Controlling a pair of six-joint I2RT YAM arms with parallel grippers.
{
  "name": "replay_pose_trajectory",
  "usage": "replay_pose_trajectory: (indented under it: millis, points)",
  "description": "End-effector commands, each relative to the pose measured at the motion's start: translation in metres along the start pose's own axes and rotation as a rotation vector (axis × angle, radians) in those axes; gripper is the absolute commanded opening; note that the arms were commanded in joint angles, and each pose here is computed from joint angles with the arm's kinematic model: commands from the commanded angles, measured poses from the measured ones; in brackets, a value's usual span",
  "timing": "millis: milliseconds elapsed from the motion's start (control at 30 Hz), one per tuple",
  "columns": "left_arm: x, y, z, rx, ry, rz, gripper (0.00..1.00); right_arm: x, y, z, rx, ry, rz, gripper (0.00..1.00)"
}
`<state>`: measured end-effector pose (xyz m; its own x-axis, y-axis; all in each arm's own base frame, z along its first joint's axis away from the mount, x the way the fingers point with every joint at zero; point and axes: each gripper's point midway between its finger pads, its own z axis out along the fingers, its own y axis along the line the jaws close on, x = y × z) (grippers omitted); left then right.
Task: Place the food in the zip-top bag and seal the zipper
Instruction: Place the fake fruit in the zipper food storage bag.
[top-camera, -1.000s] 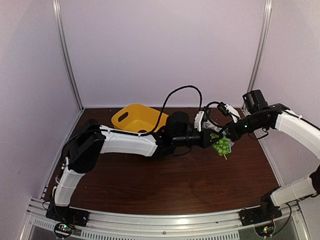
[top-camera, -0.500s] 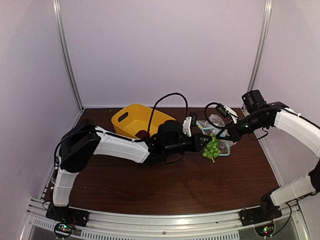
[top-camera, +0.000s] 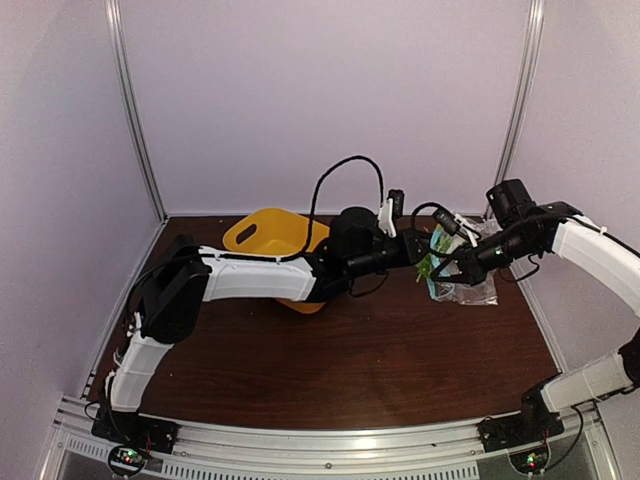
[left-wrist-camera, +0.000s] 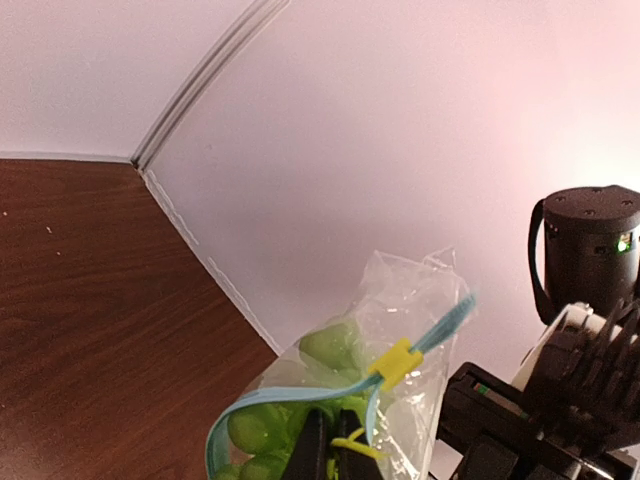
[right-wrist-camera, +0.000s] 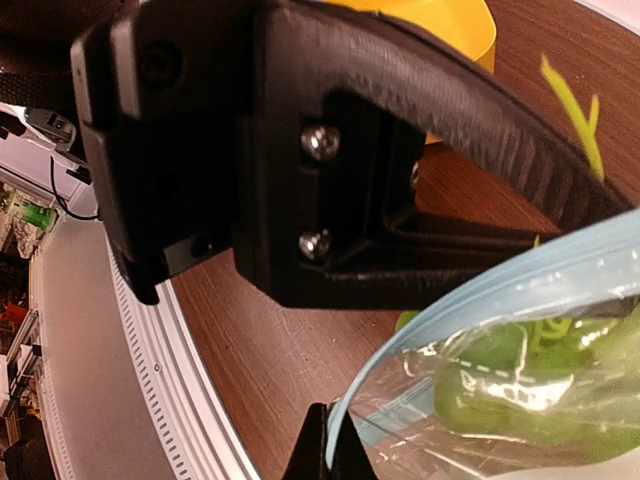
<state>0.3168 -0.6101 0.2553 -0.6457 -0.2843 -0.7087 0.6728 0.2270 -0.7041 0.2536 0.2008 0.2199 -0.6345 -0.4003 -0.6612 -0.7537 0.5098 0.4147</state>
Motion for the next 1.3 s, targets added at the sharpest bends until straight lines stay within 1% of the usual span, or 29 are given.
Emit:
replay_pose_trajectory:
  millis: [0, 133, 267, 400, 467, 533, 567, 633, 767, 933, 967, 1067, 1100, 1167, 1200, 1267]
  points:
    - [0.023, -0.034, 0.0, 0.104, 0.108, -0.043, 0.0, -0.015, 0.01, -0.023, -0.005, -0.071, -0.033, 0.0]
    - [0.027, -0.041, -0.022, 0.058, 0.113, -0.053, 0.0, -0.032, 0.0, -0.05, 0.058, -0.14, -0.04, 0.0]
    - [0.021, -0.061, -0.031, 0.089, 0.104, -0.049, 0.0, -0.03, -0.013, -0.052, 0.128, -0.146, -0.027, 0.0]
    - [0.014, -0.063, -0.023, 0.079, 0.086, -0.05, 0.0, -0.021, -0.013, -0.042, 0.082, -0.137, 0.01, 0.0]
    - [0.015, -0.055, -0.015, 0.038, 0.085, -0.071, 0.0, -0.023, -0.012, -0.041, 0.069, -0.152, 0.022, 0.0]
    - [0.017, -0.035, -0.008, -0.046, 0.077, -0.125, 0.0, -0.025, -0.008, -0.041, 0.045, -0.163, 0.027, 0.0]
    - [0.017, -0.03, -0.006, -0.058, 0.064, -0.15, 0.0, -0.026, -0.005, -0.041, 0.029, -0.165, 0.028, 0.0]
    - [0.013, -0.028, 0.003, -0.063, 0.041, -0.182, 0.0, -0.025, 0.005, -0.041, -0.028, -0.159, 0.017, 0.0]
    - [0.015, -0.024, 0.019, -0.063, 0.05, -0.24, 0.0, -0.024, 0.025, -0.043, -0.143, -0.152, 0.003, 0.0]
    - [0.003, -0.016, 0.021, -0.078, 0.002, -0.291, 0.0, -0.024, 0.03, -0.045, -0.164, -0.155, -0.002, 0.0]
    - [0.0, -0.019, 0.021, -0.06, -0.01, -0.29, 0.05, -0.025, 0.03, -0.045, -0.163, -0.159, -0.003, 0.0]
    - [-0.008, -0.024, 0.019, -0.023, -0.026, -0.29, 0.37, -0.033, 0.03, -0.051, -0.161, -0.185, 0.004, 0.0]
    - [-0.01, -0.027, 0.017, -0.005, -0.022, -0.28, 0.45, -0.037, 0.028, -0.054, -0.156, -0.197, 0.005, 0.0]
    - [-0.013, -0.034, 0.008, 0.031, -0.013, -0.28, 0.57, -0.044, 0.017, -0.059, -0.104, -0.213, 0.021, 0.0]
    - [-0.017, -0.042, 0.002, 0.058, -0.01, -0.275, 0.63, -0.046, 0.005, -0.06, -0.05, -0.223, 0.044, 0.0]
    - [-0.023, -0.056, -0.011, 0.086, 0.0, -0.244, 0.69, -0.046, -0.019, -0.062, 0.031, -0.239, 0.082, 0.0]
